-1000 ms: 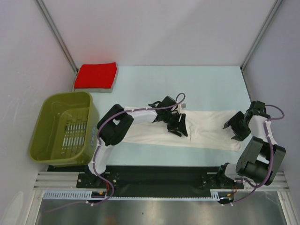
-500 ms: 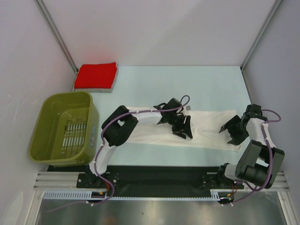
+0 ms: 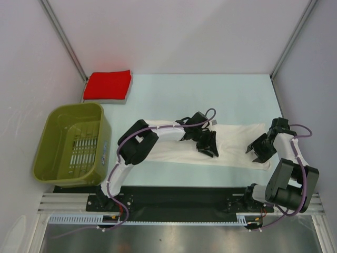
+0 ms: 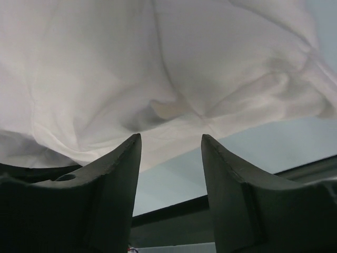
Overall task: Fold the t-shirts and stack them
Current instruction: Fold the tshirt
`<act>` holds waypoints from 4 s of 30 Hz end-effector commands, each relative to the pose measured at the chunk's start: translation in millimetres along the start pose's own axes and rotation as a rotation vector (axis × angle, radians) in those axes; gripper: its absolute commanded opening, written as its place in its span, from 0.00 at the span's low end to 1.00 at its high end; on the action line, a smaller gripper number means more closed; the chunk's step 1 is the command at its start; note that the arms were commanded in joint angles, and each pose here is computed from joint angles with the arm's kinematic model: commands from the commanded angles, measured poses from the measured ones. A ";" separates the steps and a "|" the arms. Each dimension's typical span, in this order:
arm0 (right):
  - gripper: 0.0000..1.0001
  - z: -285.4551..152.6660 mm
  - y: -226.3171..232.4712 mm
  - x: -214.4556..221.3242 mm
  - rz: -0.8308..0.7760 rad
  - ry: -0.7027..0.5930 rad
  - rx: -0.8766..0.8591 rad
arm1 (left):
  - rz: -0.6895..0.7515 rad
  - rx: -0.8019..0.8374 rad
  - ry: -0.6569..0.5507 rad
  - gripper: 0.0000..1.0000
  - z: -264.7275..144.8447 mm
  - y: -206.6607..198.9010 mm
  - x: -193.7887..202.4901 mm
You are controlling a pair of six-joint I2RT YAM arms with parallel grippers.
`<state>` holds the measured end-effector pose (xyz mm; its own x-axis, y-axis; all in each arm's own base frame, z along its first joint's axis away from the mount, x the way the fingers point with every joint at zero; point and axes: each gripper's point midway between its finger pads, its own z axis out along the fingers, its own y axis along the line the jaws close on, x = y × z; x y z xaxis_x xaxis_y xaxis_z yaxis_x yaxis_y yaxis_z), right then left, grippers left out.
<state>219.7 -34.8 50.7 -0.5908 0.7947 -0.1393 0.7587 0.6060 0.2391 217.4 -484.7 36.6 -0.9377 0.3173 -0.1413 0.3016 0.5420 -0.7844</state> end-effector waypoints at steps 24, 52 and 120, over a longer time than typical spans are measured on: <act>0.29 10.7 -20.8 -7.5 0.064 -0.077 0.141 | 0.011 0.016 -0.032 0.38 7.2 -12.3 -10.5; 0.37 12.1 -33.8 9.4 0.071 -0.036 0.233 | 0.035 0.050 -0.036 0.04 4.6 -27.0 -17.1; 0.15 -4.2 -32.6 44.6 0.041 0.073 0.218 | -0.006 0.094 -0.028 0.00 -30.5 -36.1 -7.8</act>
<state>160.5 -16.2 34.3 -0.5552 0.8305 -0.0446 0.8307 0.5564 0.0199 218.0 -479.1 46.7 -0.9497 0.2957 -0.1031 0.2531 0.5309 -0.8088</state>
